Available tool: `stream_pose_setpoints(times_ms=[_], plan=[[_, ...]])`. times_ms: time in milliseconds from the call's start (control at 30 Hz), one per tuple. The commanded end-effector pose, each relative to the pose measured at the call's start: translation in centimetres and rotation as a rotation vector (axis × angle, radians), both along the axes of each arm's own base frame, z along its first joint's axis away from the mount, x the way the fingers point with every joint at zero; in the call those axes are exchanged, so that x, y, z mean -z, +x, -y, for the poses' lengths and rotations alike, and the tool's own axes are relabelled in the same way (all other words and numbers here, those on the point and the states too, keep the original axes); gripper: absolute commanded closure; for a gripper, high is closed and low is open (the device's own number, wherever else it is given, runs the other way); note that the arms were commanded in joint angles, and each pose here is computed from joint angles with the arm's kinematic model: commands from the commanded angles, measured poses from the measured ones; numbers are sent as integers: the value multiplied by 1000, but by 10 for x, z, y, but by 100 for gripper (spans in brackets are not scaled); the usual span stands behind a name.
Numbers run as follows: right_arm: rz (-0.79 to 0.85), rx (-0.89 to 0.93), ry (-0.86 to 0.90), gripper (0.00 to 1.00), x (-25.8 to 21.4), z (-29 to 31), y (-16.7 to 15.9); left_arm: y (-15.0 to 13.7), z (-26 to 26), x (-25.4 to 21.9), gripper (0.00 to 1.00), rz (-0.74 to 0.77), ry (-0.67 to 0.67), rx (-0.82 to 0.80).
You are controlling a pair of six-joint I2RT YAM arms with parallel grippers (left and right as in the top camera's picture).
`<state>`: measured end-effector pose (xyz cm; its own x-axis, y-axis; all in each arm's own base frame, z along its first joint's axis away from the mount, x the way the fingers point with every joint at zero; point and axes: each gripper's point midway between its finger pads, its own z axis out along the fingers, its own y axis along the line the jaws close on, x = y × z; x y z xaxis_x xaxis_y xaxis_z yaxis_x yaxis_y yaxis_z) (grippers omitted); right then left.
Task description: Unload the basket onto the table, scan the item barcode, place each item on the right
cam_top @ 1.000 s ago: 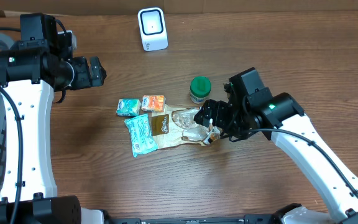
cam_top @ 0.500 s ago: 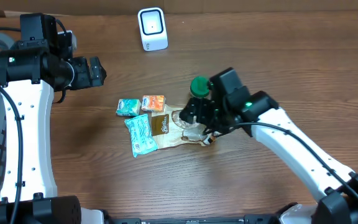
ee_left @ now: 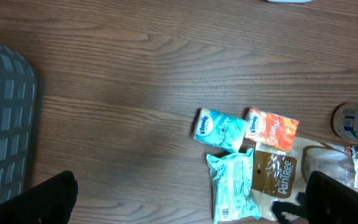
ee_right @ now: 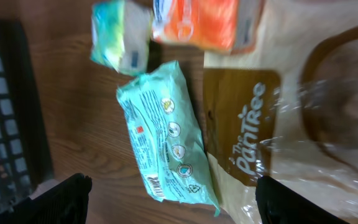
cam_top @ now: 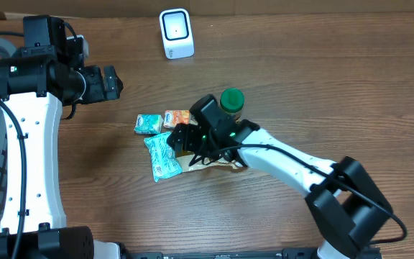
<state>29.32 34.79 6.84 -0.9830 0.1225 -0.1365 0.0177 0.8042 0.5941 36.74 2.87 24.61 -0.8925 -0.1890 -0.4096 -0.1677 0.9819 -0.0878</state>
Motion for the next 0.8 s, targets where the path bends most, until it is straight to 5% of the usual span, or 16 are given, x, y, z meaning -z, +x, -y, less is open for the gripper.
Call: stream_pose_setpoints(times_ms=[0, 767], plan=[[22, 12, -19, 16, 4, -7, 4, 1, 3, -12, 0, 35, 2, 19], [-51, 63, -275, 20, 39, 41, -13, 1, 3, -12, 1, 35, 2, 19]])
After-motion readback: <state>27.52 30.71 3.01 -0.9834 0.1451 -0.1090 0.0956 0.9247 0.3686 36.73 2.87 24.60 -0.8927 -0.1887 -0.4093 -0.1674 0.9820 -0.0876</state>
